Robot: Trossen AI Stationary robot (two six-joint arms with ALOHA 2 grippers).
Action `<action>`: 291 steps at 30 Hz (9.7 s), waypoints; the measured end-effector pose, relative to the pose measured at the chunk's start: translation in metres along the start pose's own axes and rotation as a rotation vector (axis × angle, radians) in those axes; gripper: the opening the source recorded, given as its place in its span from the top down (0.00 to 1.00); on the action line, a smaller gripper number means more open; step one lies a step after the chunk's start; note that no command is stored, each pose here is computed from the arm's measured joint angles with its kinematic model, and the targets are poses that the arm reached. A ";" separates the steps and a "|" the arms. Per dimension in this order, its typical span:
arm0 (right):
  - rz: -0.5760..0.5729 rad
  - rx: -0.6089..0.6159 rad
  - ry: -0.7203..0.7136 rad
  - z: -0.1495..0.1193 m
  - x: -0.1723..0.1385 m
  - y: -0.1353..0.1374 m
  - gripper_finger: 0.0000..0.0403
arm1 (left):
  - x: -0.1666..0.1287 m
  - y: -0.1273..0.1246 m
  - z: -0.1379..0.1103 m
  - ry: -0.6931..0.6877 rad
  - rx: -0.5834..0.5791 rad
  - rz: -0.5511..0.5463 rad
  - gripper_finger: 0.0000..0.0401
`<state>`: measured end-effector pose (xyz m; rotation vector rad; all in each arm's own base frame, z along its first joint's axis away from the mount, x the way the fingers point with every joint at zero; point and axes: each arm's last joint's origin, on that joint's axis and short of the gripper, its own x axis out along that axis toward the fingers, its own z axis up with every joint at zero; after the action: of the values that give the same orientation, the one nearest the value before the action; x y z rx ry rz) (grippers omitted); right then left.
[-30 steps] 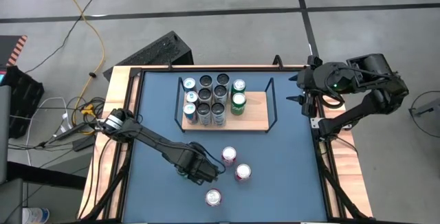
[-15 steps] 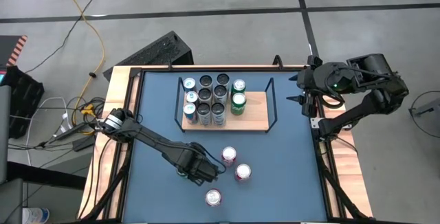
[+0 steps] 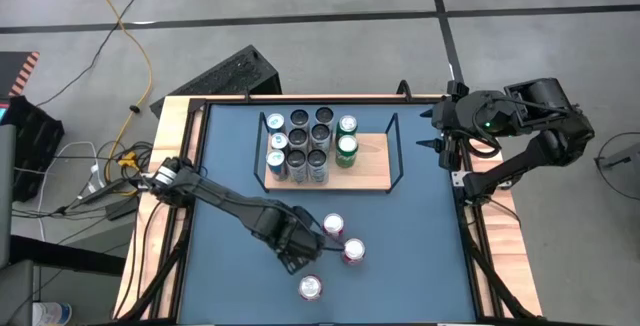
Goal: Place canned beverage on shelf
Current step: Put the green soda can on the shelf aligned with the other green soda cans
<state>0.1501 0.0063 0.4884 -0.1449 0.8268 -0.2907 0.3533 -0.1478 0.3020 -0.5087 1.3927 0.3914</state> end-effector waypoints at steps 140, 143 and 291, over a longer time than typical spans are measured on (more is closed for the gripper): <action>-0.042 0.172 -0.004 0.000 0.001 -0.002 0.30 | 0.003 0.079 0.179 -0.325 1.062 0.263 0.29; -0.042 0.171 -0.004 0.000 0.001 -0.002 0.30 | 0.003 0.080 0.180 -0.326 1.055 0.259 0.29; 0.139 -0.179 0.238 0.028 0.268 0.078 0.30 | -0.217 0.116 0.005 -0.834 0.527 0.257 0.14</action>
<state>0.3581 -0.0025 0.3005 -0.2222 1.0947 -0.1033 0.2634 -0.0413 0.5043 0.2656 0.6904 0.3625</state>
